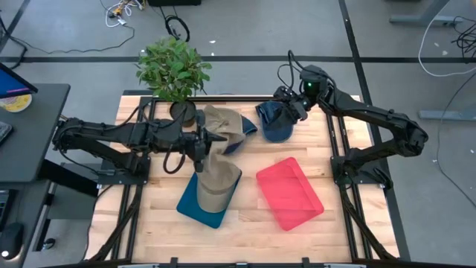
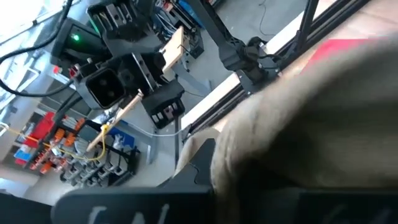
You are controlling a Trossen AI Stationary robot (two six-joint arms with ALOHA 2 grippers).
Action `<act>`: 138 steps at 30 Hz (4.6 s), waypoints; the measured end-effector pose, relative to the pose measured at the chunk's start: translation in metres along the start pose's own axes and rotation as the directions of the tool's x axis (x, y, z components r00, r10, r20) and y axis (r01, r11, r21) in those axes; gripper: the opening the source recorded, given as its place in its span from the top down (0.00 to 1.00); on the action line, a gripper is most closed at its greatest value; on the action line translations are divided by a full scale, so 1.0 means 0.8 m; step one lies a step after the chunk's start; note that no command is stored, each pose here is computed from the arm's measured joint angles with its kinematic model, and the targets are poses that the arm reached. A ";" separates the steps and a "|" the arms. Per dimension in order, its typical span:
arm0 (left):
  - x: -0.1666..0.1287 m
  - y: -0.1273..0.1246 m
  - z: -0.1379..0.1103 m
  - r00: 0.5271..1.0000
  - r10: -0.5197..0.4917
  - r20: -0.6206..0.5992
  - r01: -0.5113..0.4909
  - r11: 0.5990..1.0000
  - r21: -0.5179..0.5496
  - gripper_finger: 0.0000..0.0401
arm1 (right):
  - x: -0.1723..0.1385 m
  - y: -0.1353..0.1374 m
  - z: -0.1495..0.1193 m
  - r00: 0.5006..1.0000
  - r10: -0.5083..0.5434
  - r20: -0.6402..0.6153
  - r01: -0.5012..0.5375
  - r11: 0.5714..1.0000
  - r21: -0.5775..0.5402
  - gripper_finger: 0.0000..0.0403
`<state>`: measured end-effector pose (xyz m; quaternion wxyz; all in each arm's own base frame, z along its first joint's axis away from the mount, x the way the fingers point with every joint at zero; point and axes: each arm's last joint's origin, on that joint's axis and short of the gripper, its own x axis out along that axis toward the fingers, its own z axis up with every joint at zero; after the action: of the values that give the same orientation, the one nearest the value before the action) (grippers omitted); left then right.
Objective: Pick & Place hat
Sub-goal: Put the brown cap into the blue bin
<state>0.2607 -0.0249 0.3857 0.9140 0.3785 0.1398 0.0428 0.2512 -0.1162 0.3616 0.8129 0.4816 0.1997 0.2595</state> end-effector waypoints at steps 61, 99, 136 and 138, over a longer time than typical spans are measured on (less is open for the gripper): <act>-0.007 -0.029 0.046 0.736 -0.641 -0.219 -0.078 0.241 -0.967 0.97 | -0.031 -0.040 -0.032 0.980 -0.187 -0.075 0.175 0.975 -0.138 0.20; -0.018 -0.064 0.035 0.390 -0.887 -0.246 0.771 0.461 -0.440 0.97 | -0.028 -0.047 -0.035 0.921 -0.389 -0.023 0.382 0.912 -0.148 0.20; 0.108 -0.085 -0.043 0.284 -0.874 -0.395 0.917 0.368 -0.156 0.97 | 0.021 -0.034 -0.046 0.900 -0.435 -0.040 0.429 0.897 -0.104 0.20; 0.114 -0.082 -0.049 0.291 -0.871 -0.395 0.908 0.382 -0.174 0.97 | 0.021 -0.034 -0.046 0.900 -0.435 -0.039 0.428 0.897 -0.109 0.20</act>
<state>0.3348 -0.0282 0.2927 0.7110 0.2551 0.5222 -0.3958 0.2498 -0.0916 0.3195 0.8661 0.3765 0.3140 0.0974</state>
